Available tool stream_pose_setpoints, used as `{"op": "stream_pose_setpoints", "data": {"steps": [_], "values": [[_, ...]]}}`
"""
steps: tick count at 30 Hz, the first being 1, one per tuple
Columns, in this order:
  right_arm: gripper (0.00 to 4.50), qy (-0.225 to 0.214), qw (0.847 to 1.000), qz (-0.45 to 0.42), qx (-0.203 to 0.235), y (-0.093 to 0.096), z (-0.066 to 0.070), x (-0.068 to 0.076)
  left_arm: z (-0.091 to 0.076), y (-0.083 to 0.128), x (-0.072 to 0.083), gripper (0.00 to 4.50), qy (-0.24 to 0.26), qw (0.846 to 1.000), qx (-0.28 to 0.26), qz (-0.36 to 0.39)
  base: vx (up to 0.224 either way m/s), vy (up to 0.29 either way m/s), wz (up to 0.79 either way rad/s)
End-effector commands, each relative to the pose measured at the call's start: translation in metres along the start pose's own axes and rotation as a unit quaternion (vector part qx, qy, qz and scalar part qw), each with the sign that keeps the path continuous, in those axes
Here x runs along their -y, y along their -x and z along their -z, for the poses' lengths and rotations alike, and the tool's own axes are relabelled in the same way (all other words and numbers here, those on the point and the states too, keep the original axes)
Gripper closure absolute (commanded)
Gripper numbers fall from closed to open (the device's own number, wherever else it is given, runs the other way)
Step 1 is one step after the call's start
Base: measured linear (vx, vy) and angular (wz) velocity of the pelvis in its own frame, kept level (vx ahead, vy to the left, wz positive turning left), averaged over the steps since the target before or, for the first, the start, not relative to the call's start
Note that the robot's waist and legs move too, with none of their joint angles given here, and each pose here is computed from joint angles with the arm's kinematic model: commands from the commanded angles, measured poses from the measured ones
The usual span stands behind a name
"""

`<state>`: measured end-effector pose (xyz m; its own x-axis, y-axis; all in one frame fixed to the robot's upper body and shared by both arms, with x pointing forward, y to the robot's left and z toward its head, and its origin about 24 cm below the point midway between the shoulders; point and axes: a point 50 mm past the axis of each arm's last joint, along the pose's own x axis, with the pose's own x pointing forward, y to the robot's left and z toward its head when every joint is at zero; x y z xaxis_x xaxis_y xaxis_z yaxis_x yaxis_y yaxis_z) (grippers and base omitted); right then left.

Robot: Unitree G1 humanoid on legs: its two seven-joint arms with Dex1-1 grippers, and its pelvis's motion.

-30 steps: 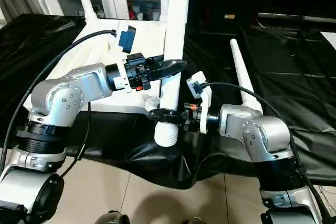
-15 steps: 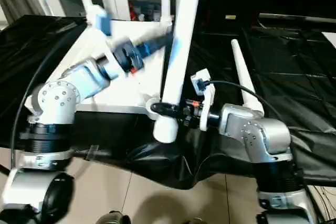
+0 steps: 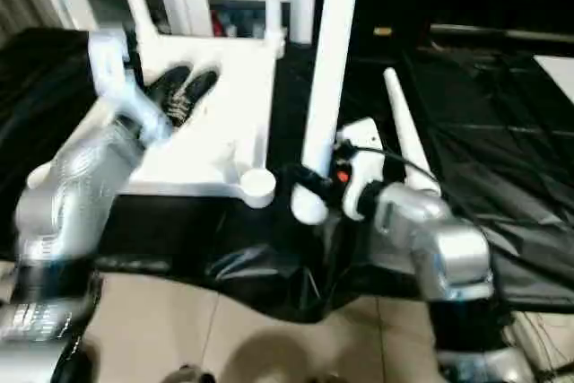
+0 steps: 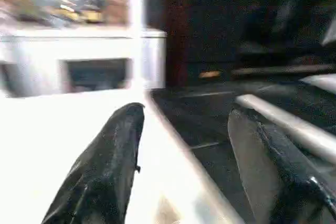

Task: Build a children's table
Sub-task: Pick table leg

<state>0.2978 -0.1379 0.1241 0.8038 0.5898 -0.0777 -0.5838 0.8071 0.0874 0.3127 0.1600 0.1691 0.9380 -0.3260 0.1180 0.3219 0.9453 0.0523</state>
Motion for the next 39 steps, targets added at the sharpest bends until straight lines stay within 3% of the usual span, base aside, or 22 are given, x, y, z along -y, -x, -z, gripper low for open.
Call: {"op": "stream_pose_setpoints", "data": {"steps": [1,6,11,18,23,26,33,39], "values": [[2.64,0.025,0.997,0.049,0.046,0.005,-0.007,0.002,0.001,0.013,-0.004,1.58,-0.026,0.999,0.001,-0.037,0.000,0.000,0.00],[2.64,-0.026,0.991,0.119,0.060,0.029,0.019,-0.005,0.031,0.047,0.002,1.58,-0.031,0.995,-0.016,-0.090,0.000,0.000,0.00],[2.64,-0.044,0.987,0.147,0.039,0.038,0.042,-0.018,0.051,0.057,0.018,1.58,-0.024,0.993,-0.041,-0.105,0.000,0.000,0.00],[2.64,-0.053,0.985,0.162,0.036,0.040,0.044,-0.017,0.054,0.055,0.026,1.58,-0.014,0.994,-0.037,-0.106,-0.021,0.072,-0.04],[2.64,-0.048,0.984,0.167,0.032,0.040,0.046,-0.017,0.056,0.055,0.028,1.58,-0.053,0.991,-0.044,-0.112,-0.047,0.123,0.01],[2.64,-0.044,0.985,0.165,0.038,0.038,0.046,-0.018,0.054,0.052,0.029,1.58,-0.050,0.991,-0.041,-0.118,-0.063,0.012,0.02],[2.64,-0.073,0.982,0.167,0.040,0.036,0.048,-0.020,0.051,0.051,0.024,1.58,-0.032,0.990,-0.038,-0.129,-0.045,-0.231,0.14],[2.64,-0.068,0.984,0.161,0.043,0.036,0.047,-0.022,0.048,0.049,0.028,1.58,-0.037,0.993,-0.029,-0.104,-0.060,-0.101,0.16]]}}
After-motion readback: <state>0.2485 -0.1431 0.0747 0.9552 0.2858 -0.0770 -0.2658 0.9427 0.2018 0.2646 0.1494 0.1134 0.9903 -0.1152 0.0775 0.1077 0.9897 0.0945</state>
